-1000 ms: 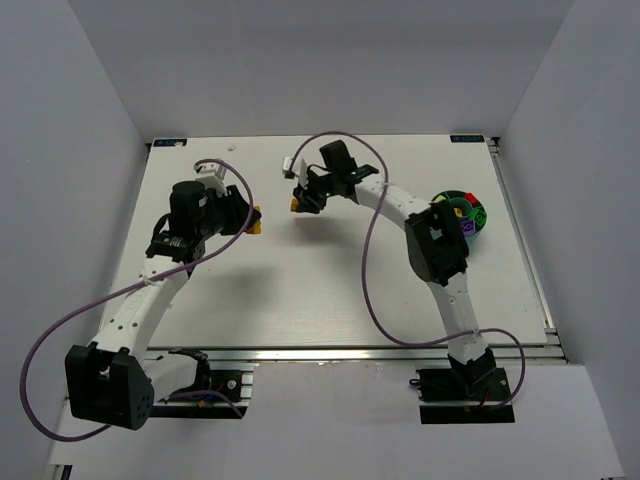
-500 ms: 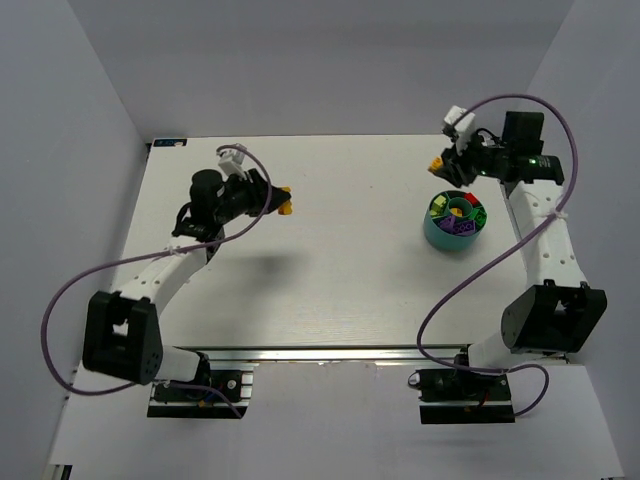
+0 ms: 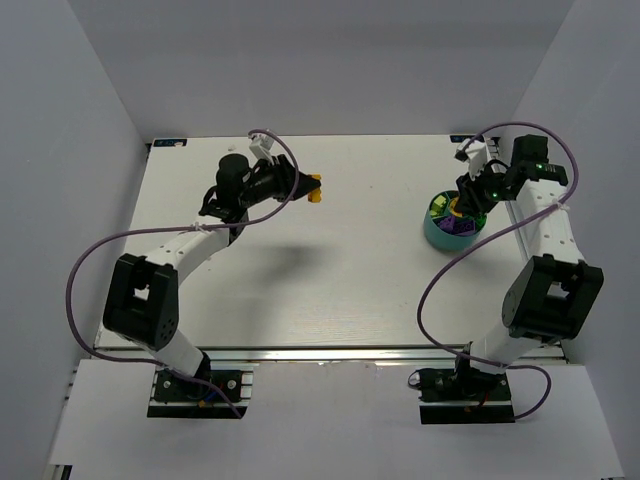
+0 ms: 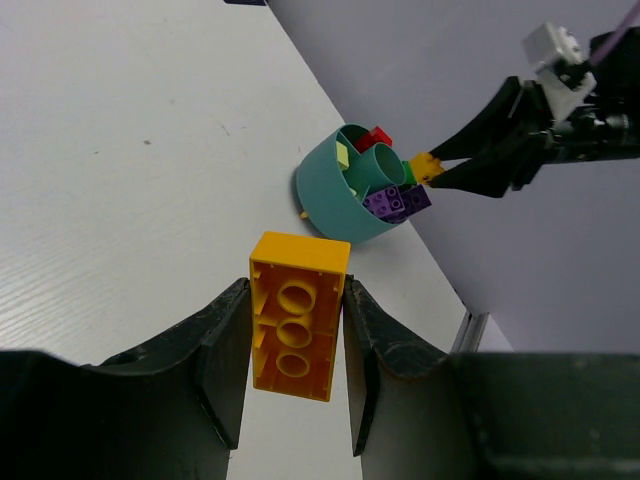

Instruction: Sort the legos into containers by color

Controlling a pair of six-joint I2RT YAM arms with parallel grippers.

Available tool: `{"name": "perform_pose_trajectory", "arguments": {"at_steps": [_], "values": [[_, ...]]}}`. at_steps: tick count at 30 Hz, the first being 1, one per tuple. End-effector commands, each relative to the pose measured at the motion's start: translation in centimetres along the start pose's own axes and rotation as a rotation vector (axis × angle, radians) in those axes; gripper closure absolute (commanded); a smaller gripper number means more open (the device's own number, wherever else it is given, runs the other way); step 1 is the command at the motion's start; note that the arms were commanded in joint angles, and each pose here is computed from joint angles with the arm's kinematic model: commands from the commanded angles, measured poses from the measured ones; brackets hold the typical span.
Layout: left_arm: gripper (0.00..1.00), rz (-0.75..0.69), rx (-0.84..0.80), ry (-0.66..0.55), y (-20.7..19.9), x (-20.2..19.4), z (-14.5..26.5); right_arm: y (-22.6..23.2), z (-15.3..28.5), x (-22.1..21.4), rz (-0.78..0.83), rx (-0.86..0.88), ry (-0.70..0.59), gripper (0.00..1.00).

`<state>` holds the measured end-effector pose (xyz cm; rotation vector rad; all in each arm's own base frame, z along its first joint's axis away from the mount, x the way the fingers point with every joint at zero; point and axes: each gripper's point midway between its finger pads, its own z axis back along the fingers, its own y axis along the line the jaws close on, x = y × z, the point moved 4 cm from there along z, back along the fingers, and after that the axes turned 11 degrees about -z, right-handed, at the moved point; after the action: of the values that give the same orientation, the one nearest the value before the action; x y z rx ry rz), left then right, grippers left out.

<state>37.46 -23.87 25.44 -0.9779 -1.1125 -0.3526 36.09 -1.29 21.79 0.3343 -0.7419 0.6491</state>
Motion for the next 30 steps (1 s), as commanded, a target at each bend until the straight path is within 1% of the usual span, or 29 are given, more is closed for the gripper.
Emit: {"name": "perform_pose_trajectory", "arguments": {"at_steps": [1,5,8,10,13,14,15,18,19,20,22,24,27,28,30], "values": [[1.0,-0.028,-0.095,-0.059,-2.3,2.2,-1.2,-1.4,-0.7,0.1,-0.007,-0.033,0.005,1.0],[1.0,-0.017,-0.147,-0.076,-3.7,2.2,-2.7,-3.0,-1.7,-0.3,-0.028,-0.064,0.037,0.98],[1.0,-0.012,-0.18,-0.086,-4.5,2.3,-3.8,-3.5,-2.0,-0.3,-0.033,-0.082,0.029,0.96],[1.0,-0.006,-0.199,-0.08,-4.8,2.0,-4.6,-3.7,-2.1,-0.2,-0.035,-0.091,0.026,0.95],[1.0,-0.005,-0.234,-0.093,-5.7,2.4,-5.5,-4.1,-2.3,-0.6,-0.047,-0.104,0.036,0.91],[1.0,0.006,-0.241,-0.082,-5.6,2.0,-6.1,-4.2,-2.4,-0.6,-0.044,-0.107,0.032,0.89],[1.0,0.004,-0.254,-0.091,-5.9,2.5,-6.4,-4.3,-2.4,-0.5,-0.044,-0.109,0.03,0.87],[1.0,0.011,-0.29,-0.091,-6.6,2.4,-7.5,-4.4,-2.6,-0.7,-0.05,-0.109,0.032,0.73],[1.0,0.011,-0.303,-0.095,-6.9,2.3,-7.8,-4.4,-2.6,-0.7,-0.05,-0.113,0.032,0.71],[1.0,0.02,-0.313,-0.095,-7.1,2.4,-8.0,-4.5,-2.7,-0.8,-0.057,-0.117,0.035,0.64],[1.0,0.034,-0.333,-0.099,-7.3,2.3,-8.7,-4.8,-2.6,-0.8,-0.056,-0.127,0.031,0.58],[1.0,0.042,-0.351,-0.106,-7.7,2.3,-9.2,-4.9,-2.6,-0.7,-0.056,-0.136,0.025,0.47],[1.0,0.052,-0.364,-0.107,-7.9,2.0,-9.6,-5.1,-2.4,-0.5,-0.058,-0.14,0.017,0.43],[1.0,0.058,-0.366,-0.108,-7.9,2.0,-9.7,-5.1,-2.4,-0.4,-0.057,-0.138,0.015,0.39],[1.0,0.061,-0.373,-0.108,-8.0,1.9,-9.8,-5.1,-2.3,-0.3,-0.059,-0.135,0.011,0.37]]}}
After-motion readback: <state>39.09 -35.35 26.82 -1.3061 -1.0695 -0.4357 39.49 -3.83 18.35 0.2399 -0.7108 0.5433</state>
